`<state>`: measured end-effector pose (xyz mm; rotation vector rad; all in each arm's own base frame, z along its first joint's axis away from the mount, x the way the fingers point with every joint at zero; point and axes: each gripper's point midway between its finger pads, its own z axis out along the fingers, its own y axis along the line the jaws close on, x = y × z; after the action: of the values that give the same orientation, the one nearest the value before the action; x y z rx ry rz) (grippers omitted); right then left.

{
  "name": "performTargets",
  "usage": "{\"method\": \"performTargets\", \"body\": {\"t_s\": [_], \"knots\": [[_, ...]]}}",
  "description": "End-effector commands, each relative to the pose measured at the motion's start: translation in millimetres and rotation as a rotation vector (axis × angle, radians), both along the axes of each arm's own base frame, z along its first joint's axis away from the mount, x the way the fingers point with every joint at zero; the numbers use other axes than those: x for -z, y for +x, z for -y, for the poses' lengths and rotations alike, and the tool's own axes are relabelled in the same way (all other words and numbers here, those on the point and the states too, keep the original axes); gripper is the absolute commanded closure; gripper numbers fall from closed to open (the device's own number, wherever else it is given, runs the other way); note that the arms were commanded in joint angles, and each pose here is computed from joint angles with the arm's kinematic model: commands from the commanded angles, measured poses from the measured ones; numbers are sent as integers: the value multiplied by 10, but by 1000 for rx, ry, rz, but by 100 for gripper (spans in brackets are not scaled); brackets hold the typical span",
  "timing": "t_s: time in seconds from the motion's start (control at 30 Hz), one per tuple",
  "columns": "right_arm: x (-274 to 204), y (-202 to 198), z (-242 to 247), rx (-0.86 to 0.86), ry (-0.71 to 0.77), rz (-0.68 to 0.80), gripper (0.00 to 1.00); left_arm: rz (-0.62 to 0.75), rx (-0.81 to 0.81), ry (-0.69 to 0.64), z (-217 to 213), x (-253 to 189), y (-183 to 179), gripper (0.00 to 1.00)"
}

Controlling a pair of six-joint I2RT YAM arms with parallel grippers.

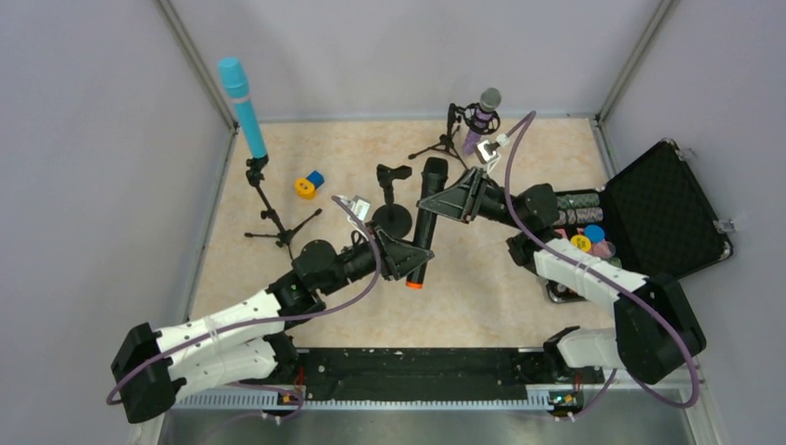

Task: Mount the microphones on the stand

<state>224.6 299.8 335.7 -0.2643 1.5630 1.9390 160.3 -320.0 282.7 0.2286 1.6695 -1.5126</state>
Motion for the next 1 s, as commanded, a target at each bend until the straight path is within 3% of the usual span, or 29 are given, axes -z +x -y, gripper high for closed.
{"method": "performTargets", "body": {"t_s": [0.0,0.1,0.13,0.2,0.3,0.43,0.53,0.7,0.97], "knots": [[-273,-110,-19,-42,48,95,73,49,-15,-74,-36,-191,14,100],[-237,-99,-27,-40,37,95,97,38,-31,-72,-45,-166,40,100],[-224,-92,-31,-38,33,95,100,33,-38,-70,-51,-158,53,96],[-193,-76,-38,-33,21,94,100,17,-55,-62,-56,-123,81,76],[-122,-47,-49,-19,-12,106,100,-3,-87,-59,-78,-97,133,31],[58,22,-59,18,-88,103,100,-20,-133,-49,-133,-61,192,9],[185,87,-35,68,-150,103,100,-18,-229,-37,-248,-61,322,2],[401,209,86,186,-270,93,100,34,-368,26,-481,-108,518,1],[490,297,333,326,-354,117,100,197,-531,293,-818,-329,922,1]]}}
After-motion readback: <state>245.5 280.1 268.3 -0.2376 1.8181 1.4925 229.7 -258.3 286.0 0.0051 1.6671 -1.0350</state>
